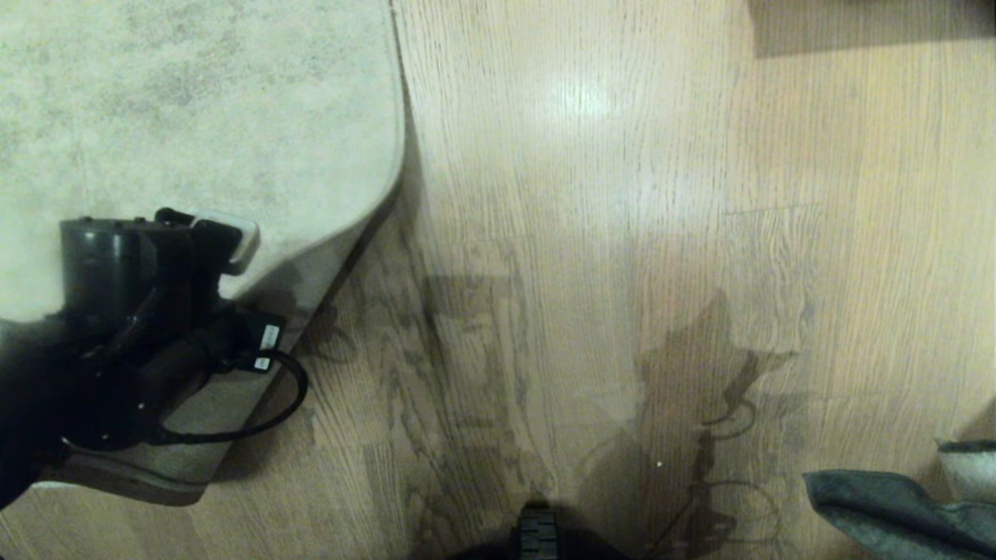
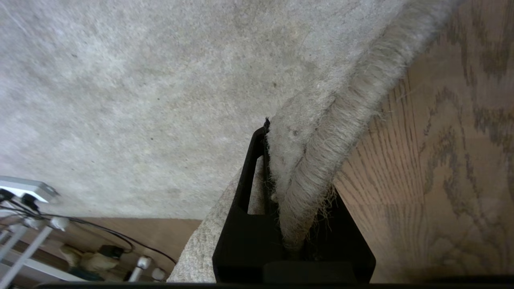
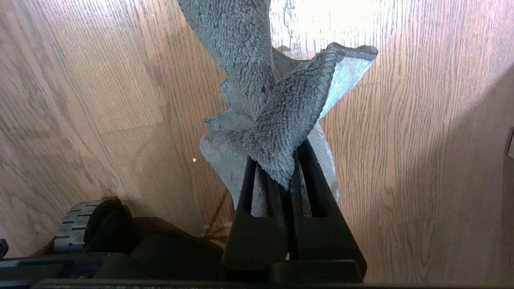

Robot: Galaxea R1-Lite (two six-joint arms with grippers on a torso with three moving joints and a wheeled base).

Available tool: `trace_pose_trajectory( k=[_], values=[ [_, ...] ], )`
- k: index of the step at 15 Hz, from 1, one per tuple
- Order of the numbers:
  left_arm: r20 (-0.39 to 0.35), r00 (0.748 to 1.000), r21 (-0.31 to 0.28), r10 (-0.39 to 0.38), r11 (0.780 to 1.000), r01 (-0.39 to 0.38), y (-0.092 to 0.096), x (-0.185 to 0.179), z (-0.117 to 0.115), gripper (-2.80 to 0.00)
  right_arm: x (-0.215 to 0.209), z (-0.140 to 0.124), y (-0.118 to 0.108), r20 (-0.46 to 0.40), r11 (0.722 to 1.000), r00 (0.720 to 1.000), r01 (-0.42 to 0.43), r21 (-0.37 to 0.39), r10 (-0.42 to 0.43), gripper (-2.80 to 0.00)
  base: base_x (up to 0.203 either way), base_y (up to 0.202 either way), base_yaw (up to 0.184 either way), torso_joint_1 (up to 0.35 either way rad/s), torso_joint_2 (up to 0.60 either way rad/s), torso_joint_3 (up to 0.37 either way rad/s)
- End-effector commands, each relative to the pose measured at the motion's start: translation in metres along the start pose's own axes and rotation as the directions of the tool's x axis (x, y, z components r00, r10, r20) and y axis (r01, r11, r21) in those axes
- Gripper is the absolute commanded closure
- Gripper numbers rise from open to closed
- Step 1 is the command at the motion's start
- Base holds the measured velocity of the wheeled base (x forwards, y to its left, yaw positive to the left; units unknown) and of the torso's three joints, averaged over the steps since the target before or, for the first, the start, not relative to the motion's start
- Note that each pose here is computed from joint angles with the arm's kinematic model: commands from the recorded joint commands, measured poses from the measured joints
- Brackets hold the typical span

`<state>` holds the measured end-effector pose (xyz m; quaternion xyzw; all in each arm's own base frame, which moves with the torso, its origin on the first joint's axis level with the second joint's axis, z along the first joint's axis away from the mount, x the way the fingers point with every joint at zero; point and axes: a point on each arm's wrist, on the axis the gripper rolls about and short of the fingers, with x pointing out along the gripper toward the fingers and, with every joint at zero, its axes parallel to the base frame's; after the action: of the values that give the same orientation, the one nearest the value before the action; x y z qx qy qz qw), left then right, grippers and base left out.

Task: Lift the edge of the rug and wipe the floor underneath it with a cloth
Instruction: Lift up the carpet

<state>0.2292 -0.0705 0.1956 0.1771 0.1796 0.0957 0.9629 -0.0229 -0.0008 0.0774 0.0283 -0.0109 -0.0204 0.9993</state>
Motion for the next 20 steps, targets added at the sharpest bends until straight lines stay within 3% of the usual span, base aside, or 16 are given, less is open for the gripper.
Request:
trace_pose_trajectory(
  k=[1,20],
  values=[
    [-0.013,1.000,0.004,0.002,1.000,-0.001,-0.0028,0.0038,-0.0020,0.00,0.0001,0.0001,0.0000,-0.001,1.000,1.000,0.000,0.001,0.000,0.00,0.000,0.000,0.000,0.000,0.00,0.000],
    [-0.028,1.000,-0.002,0.002,1.000,-0.002,-0.0041,0.0054,-0.0059,0.00,0.0001,0.0001,0.0000,-0.001,1.000,1.000,0.000,0.001,0.000,0.00,0.000,0.000,0.000,0.000,0.00,0.000]
  ],
)
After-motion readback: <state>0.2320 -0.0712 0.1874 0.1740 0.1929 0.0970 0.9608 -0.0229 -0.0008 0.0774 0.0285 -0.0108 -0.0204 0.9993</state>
